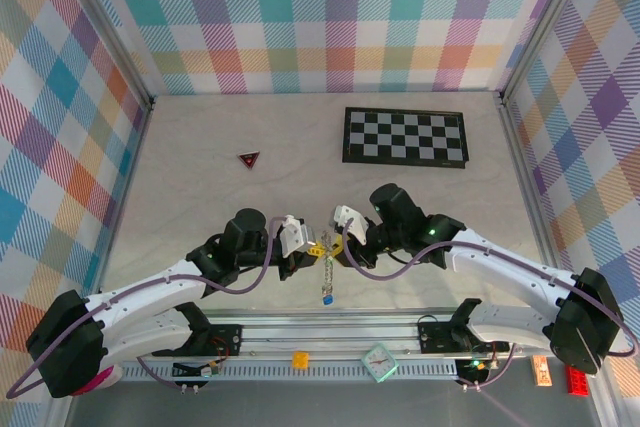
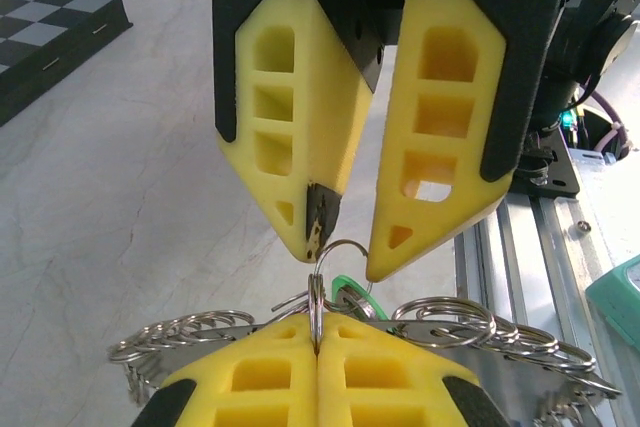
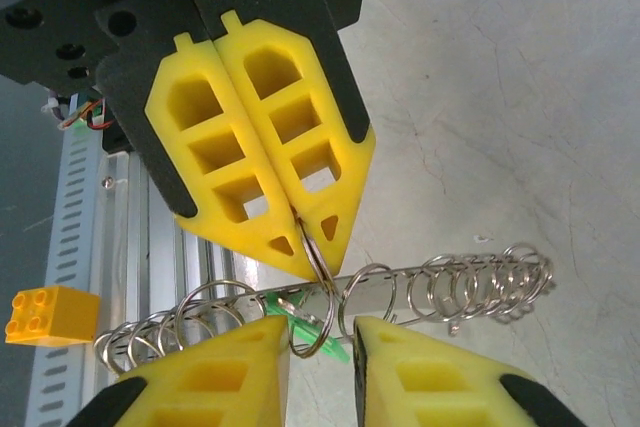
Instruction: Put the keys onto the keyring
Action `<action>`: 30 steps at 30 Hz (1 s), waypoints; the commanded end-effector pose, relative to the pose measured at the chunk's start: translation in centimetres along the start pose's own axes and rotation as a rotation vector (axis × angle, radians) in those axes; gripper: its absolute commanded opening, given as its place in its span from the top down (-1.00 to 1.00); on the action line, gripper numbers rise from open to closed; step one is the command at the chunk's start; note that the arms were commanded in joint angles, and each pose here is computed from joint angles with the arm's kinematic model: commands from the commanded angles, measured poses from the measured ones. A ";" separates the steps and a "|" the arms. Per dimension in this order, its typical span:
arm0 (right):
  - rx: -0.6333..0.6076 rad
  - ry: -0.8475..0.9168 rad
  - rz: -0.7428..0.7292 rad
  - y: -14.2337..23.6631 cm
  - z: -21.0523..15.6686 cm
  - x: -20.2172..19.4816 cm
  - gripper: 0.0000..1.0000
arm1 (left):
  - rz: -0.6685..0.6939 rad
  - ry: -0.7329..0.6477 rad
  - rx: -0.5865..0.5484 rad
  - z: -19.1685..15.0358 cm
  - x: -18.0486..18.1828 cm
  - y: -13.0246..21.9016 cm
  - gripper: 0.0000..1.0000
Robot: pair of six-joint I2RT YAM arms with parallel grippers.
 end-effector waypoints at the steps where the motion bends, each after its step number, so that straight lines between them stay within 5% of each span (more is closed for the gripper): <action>1: -0.028 -0.005 0.014 0.1 0.6 0.1 0.62 | -0.008 -0.030 -0.064 1.3 -0.2 0.0 1.00; 7: 0.002 -0.029 -0.015 -0.2 0.3 -0.5 1.00 | 0.000 -0.033 -0.068 1.4 -0.1 0.1 1.00; 20: 0.096 -0.121 0.059 -2.3 -1.4 -1.2 1.00 | 0.014 -0.070 -0.128 2.6 0.0 0.5 1.00; 24: 0.030 -0.068 0.005 -1.2 -0.7 -1.4 0.63 | 0.014 -0.064 -0.113 1.9 -0.2 0.5 1.00; 30: -0.102 0.090 -0.072 0.8 0.6 -1.2 0.49 | 0.000 -0.056 -0.116 1.7 -0.4 0.4 1.00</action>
Point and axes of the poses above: each hand's point on the last joint's axis, 136 mm out from that joint toward the fingers, its own y axis back along the fingers, its own x axis along the line the jaws close on, z = x × y, the point moved 3 cm from there along y, back along the fingers, and after that the axes turned 8 degrees about -y, right-handed, at the moved point
